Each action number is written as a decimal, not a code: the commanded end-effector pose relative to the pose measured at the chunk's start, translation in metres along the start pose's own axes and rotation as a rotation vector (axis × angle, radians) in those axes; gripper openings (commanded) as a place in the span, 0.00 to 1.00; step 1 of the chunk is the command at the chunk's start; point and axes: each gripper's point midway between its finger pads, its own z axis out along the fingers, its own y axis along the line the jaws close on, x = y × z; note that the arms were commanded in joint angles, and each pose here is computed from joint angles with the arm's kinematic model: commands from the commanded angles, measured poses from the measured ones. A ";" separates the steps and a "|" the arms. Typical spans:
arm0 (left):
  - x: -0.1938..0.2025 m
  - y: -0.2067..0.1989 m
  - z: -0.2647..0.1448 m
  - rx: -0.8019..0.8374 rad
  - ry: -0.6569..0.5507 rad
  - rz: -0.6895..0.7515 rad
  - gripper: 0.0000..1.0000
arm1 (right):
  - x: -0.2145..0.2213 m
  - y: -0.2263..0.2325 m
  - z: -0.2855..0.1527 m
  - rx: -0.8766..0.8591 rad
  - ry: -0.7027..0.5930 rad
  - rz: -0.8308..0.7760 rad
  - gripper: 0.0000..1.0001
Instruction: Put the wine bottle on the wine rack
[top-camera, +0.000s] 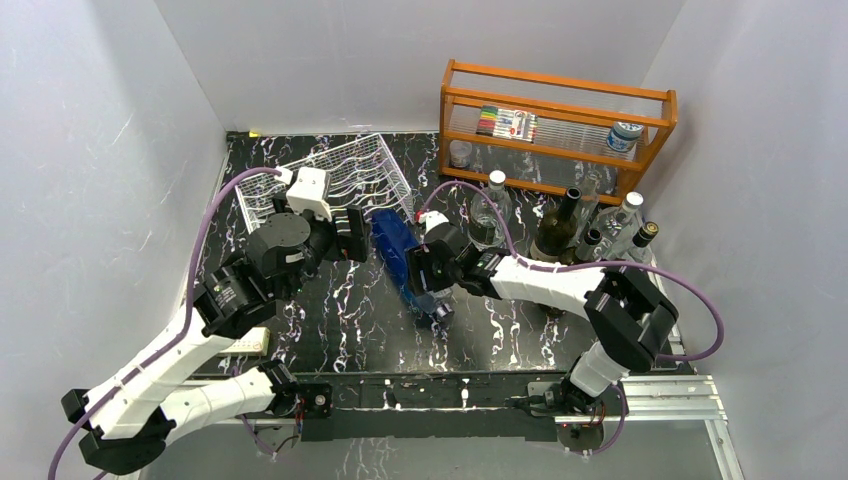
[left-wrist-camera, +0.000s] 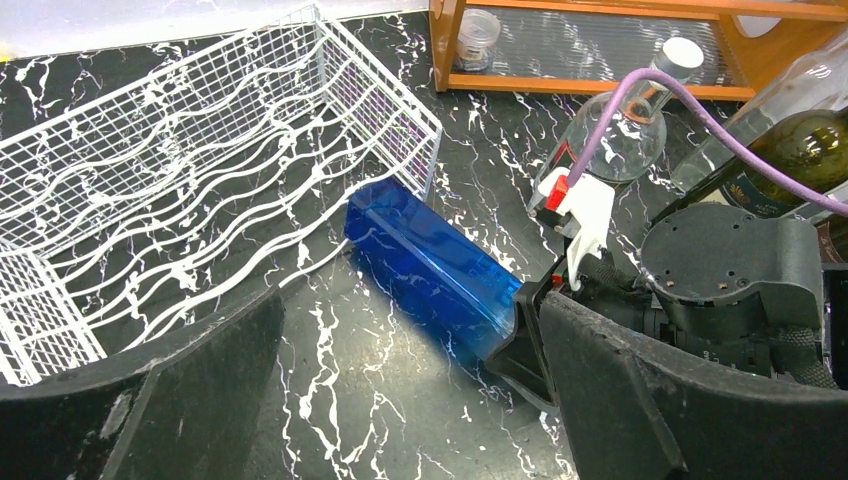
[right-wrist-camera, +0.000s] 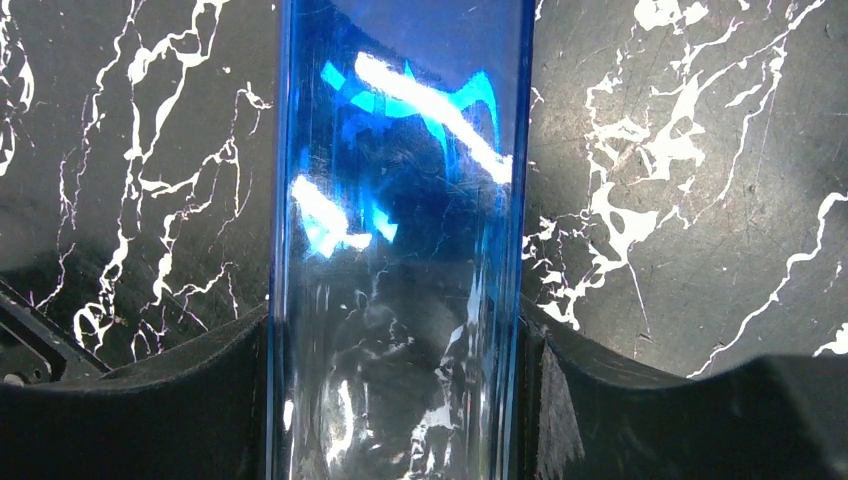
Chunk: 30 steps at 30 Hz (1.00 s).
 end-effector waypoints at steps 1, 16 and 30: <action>0.001 0.006 0.000 -0.031 -0.002 0.010 0.98 | -0.096 0.044 -0.029 -0.141 -0.341 0.004 0.00; 0.000 0.002 0.003 -0.025 0.011 0.012 0.98 | -0.128 0.042 0.000 -0.081 -0.413 0.032 0.00; -0.007 0.009 -0.003 -0.045 0.001 0.019 0.98 | -0.176 0.023 0.032 0.014 -0.528 0.005 0.00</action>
